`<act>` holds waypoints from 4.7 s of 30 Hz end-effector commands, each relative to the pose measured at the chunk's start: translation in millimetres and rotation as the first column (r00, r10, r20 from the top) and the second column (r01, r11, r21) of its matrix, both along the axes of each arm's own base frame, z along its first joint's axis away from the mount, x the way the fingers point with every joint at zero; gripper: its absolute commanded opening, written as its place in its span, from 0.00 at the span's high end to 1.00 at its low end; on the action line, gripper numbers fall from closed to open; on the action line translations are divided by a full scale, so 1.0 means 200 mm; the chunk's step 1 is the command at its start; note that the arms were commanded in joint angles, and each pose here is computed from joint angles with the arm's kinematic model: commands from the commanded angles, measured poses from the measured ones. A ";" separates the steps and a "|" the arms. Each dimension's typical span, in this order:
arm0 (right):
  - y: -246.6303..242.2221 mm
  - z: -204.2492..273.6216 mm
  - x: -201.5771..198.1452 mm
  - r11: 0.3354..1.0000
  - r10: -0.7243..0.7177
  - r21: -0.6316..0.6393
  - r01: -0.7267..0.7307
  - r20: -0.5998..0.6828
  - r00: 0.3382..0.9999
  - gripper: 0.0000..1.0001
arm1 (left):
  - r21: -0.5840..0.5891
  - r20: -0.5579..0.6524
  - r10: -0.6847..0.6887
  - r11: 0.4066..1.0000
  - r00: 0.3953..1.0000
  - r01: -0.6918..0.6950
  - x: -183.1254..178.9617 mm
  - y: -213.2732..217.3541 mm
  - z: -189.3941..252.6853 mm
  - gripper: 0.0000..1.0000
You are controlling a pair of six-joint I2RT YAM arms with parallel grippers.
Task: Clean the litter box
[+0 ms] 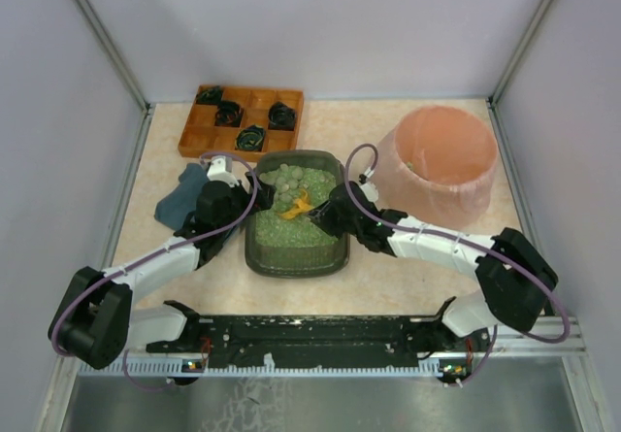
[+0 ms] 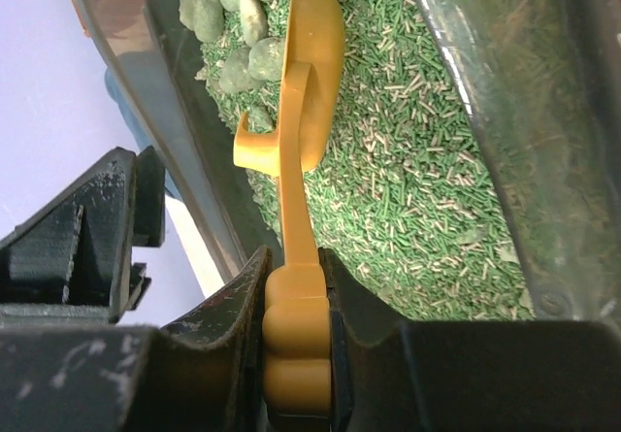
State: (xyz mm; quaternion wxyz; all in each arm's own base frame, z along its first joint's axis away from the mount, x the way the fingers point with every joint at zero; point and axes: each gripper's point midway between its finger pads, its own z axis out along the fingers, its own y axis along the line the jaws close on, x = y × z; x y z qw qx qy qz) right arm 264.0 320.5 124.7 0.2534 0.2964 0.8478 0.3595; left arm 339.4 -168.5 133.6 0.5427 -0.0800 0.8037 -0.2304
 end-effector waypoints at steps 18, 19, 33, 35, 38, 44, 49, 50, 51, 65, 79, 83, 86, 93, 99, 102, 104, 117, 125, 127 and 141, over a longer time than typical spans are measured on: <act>-0.24 0.14 -0.13 0.995 0.036 0.083 -0.056 0.229 0.973 1.00 | -0.005 0.039 -0.009 1.000 0.999 0.009 0.01 -0.01 0.06 0.05; -0.25 0.16 -0.13 0.994 0.036 0.088 -0.060 0.250 0.968 1.00 | -0.004 0.037 -0.009 1.000 0.999 0.009 0.01 -0.01 0.05 0.05; -0.35 0.31 -0.18 0.988 0.059 0.094 -0.121 0.497 0.866 1.00 | -0.005 0.036 -0.015 1.000 0.999 0.015 0.01 -0.02 0.05 0.05; -0.37 0.32 -0.19 0.987 0.049 0.104 -0.120 0.522 0.852 1.00 | -0.006 0.037 -0.015 1.000 0.999 0.016 0.01 -0.02 0.05 0.05; -0.39 0.35 -0.20 0.984 0.031 0.128 -0.122 0.552 0.833 1.00 | -0.005 0.036 -0.015 1.000 0.999 0.015 0.01 -0.02 0.05 0.05; -0.38 0.38 -0.25 0.973 0.048 0.158 -0.170 0.580 0.813 1.00 | -0.004 0.034 -0.018 1.000 0.999 0.018 0.01 -0.02 0.05 0.05; -0.36 0.42 -0.28 0.958 0.065 0.183 -0.219 0.607 0.792 1.00 | -0.006 0.035 -0.015 1.000 0.999 0.015 0.01 -0.02 0.05 0.05; -0.35 0.43 -0.28 0.954 0.067 0.190 -0.232 0.620 0.782 1.00 | -0.005 0.036 -0.015 1.000 0.999 0.015 0.01 -0.02 0.05 0.05; -0.35 0.44 -0.29 0.950 0.068 0.196 -0.244 0.633 0.771 1.00 | -0.005 0.037 -0.015 1.000 0.999 0.015 0.01 -0.02 0.05 0.05; -0.48 0.37 -0.27 0.943 -0.041 0.295 -0.153 0.559 0.828 1.00 | -0.004 0.038 -0.003 1.000 0.999 0.003 0.01 -0.01 0.06 0.05; -0.40 0.30 -0.27 0.935 0.064 0.282 -0.213 0.458 0.887 1.00 | -0.005 0.034 -0.009 1.000 0.999 0.009 0.01 -0.01 0.05 0.05; -0.44 0.28 -0.21 0.977 0.038 0.184 -0.103 0.329 0.943 1.00 | -0.006 0.038 -0.004 1.000 0.999 0.005 0.01 -0.01 0.05 0.05; -0.46 0.25 -0.19 0.987 -0.008 0.156 -0.029 0.228 0.974 1.00 | -0.006 0.037 -0.008 1.000 0.999 0.009 0.01 -0.01 0.05 0.05; -0.41 0.19 -0.20 0.997 -0.075 0.033 0.073 0.095 0.993 1.00 | -0.008 0.037 -0.010 1.000 0.999 0.010 0.01 -0.01 0.05 0.05; -0.37 0.22 -0.17 0.991 -0.129 -0.042 0.130 0.023 0.991 1.00 | -0.007 0.033 -0.012 1.000 0.999 0.013 0.01 -0.02 0.05 0.05; -0.35 0.20 -0.14 0.982 -0.184 -0.050 0.183 -0.021 0.983 1.00 | -0.010 0.033 -0.013 1.000 0.999 0.014 0.01 -0.02 0.05 0.05; -0.33 0.16 -0.12 0.979 -0.194 -0.075 0.190 -0.048 0.980 1.00 | -0.008 0.033 -0.010 1.000 0.999 0.011 0.01 -0.02 0.05 0.05; -0.04 -0.04 0.02 0.994 -0.092 -0.065 0.085 -0.117 0.989 1.00 | -0.008 0.037 -0.005 1.000 0.999 0.005 0.01 -0.01 0.06 0.05; 0.02 -0.18 0.00 1.000 0.006 -0.004 -0.006 -0.093 0.996 1.00 | -0.008 0.039 -0.003 1.000 0.999 0.003 0.01 -0.01 0.06 0.05; 0.02 -0.17 -0.01 0.999 0.048 -0.007 -0.048 -0.059 0.997 1.00 | -0.009 0.039 -0.004 1.000 0.999 0.005 0.01 -0.01 0.06 0.05; -0.06 0.08 -0.07 0.984 0.119 0.106 -0.144 0.219 0.968 1.00 | -0.007 0.040 -0.005 1.000 0.999 0.005 0.00 -0.01 0.06 0.05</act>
